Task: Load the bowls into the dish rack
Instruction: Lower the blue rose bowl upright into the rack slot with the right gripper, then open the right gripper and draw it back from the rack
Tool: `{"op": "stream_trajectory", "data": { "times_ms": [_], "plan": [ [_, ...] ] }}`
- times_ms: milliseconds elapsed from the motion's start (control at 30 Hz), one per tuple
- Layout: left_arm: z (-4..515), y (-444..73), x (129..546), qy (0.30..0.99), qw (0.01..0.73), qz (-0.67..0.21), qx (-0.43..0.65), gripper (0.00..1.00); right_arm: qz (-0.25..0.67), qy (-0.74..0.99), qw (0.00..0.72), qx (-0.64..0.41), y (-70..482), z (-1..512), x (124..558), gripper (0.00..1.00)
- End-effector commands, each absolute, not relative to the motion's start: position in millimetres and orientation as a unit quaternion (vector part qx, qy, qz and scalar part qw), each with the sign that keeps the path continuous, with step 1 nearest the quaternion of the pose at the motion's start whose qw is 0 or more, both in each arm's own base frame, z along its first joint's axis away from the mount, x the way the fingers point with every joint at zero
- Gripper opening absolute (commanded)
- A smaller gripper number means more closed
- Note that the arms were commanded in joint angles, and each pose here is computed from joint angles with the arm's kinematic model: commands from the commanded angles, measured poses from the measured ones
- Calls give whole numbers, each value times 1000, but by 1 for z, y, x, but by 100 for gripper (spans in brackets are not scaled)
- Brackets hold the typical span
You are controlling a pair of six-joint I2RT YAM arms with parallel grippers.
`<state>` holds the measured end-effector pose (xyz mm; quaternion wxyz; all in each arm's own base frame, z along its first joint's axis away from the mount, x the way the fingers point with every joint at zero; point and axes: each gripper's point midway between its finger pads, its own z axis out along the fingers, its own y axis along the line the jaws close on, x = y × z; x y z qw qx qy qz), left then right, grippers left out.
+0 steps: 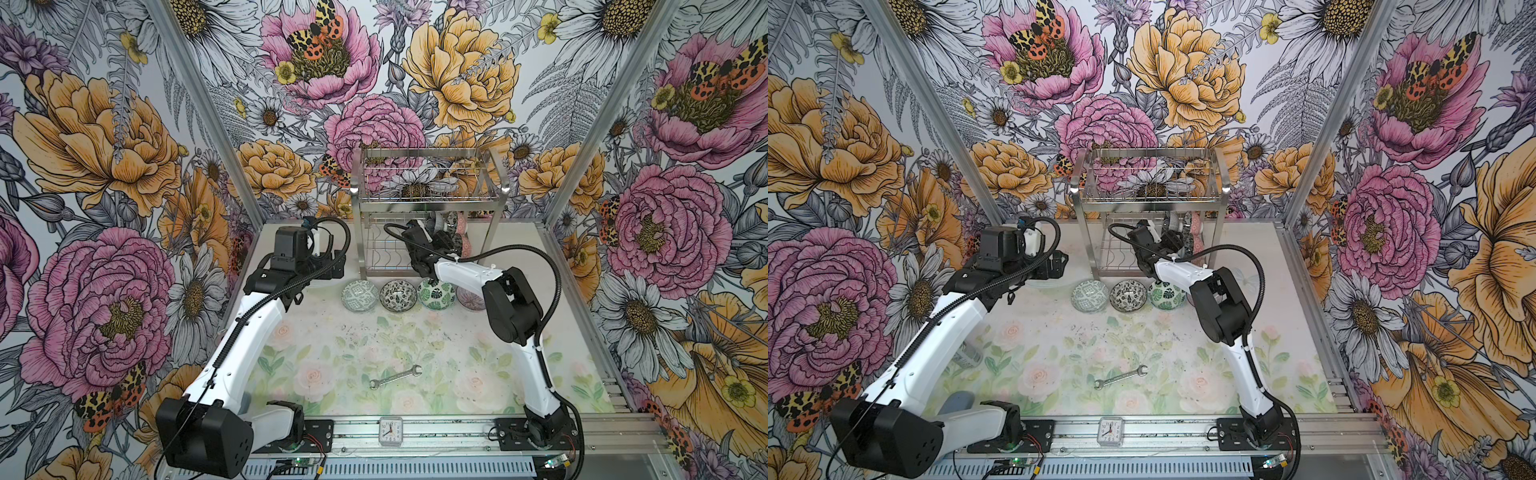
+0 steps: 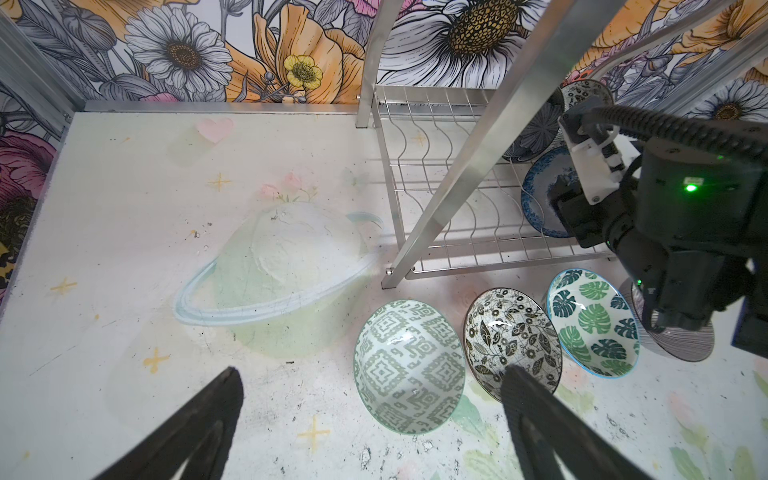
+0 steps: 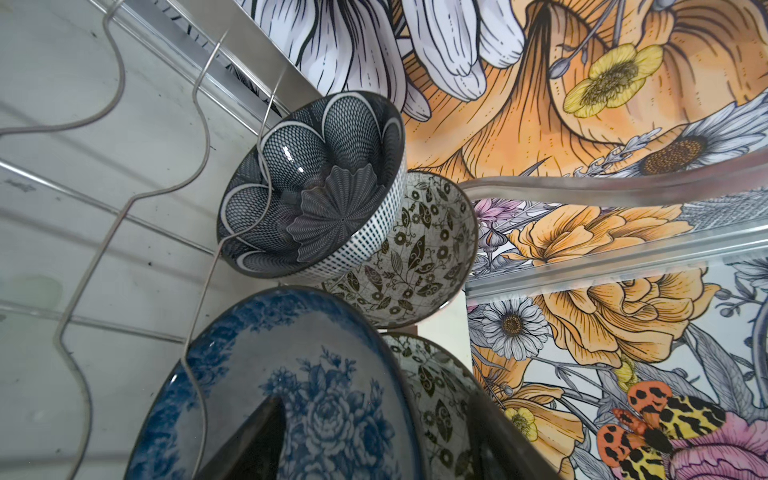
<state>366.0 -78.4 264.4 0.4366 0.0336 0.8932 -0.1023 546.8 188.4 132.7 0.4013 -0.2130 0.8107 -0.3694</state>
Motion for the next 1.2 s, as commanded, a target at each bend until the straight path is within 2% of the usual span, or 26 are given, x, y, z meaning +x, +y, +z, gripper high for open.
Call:
{"op": "stream_trajectory", "data": {
  "times_ms": [0, 233, 533, 833, 1167],
  "plan": [
    [270, -80, 365, 887, 448, -112, 32, 99, -340, 810, 436, -192, 191, 170, 542, 79],
    [267, -80, 367, 888, 442, -120, 31, 99, -266, 818, 471, -195, 202, 201, 523, 87],
    [269, -86, 369, 887, 439, -140, 34, 99, -210, 831, 469, -213, 220, 188, 477, 99],
    [268, -86, 370, 885, 444, -135, 27, 99, -140, 844, 472, -214, 243, 185, 427, 100],
    [246, -88, 375, 895, 425, -135, -6, 99, -50, 862, 461, -206, 245, 187, 405, 100]
  ]
}}
